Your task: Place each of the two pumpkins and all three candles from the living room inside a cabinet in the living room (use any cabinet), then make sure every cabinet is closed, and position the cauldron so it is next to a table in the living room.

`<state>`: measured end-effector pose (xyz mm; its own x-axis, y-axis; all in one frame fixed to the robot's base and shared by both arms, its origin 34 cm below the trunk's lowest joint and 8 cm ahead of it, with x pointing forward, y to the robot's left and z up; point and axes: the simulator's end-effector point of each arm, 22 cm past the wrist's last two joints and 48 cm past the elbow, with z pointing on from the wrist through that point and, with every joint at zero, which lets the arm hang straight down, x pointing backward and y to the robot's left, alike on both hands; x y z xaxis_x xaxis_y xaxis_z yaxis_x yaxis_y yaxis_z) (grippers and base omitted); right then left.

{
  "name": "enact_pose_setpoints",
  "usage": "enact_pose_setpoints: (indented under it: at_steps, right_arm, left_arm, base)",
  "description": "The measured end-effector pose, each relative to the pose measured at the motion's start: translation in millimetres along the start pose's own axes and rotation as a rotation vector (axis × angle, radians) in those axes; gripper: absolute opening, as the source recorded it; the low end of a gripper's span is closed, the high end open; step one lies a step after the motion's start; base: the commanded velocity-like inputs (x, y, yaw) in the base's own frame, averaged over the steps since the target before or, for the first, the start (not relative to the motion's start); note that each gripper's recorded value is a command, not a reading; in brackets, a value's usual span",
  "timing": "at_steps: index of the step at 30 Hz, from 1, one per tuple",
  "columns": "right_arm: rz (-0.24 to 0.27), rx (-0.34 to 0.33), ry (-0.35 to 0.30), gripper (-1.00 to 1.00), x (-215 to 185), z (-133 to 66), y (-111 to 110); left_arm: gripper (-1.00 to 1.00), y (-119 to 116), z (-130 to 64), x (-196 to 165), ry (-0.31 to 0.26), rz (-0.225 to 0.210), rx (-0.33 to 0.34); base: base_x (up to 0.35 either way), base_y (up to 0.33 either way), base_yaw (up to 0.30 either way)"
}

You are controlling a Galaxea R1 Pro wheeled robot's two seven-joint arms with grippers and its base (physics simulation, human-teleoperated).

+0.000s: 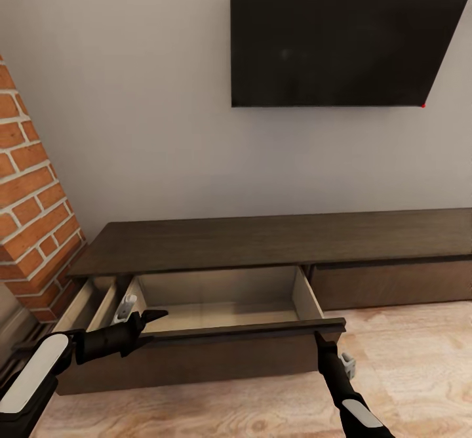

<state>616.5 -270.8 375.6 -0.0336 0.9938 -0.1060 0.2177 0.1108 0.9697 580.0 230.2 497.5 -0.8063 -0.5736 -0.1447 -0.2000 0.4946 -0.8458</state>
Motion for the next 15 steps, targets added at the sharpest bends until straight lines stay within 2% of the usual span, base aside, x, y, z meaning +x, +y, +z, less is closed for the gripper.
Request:
enact_pose_setpoints:
  at_steps: [7, 15]
  right_arm:
    - [-0.002, 0.001, -0.001, -1.0, -1.3, 0.3, -0.4]
    - [-0.003, 0.001, -0.001, -1.0, -1.6, 0.0, -0.2]
  left_arm:
    - [1.0, 0.2, 0.2, 0.0, 0.0, 0.0, 0.0]
    - [1.0, 0.0, -0.1, -0.1, 0.0, 0.0, 0.0]
  base:
    - [-0.155, 0.0, 0.0]
    - [-0.022, 0.0, 0.0]
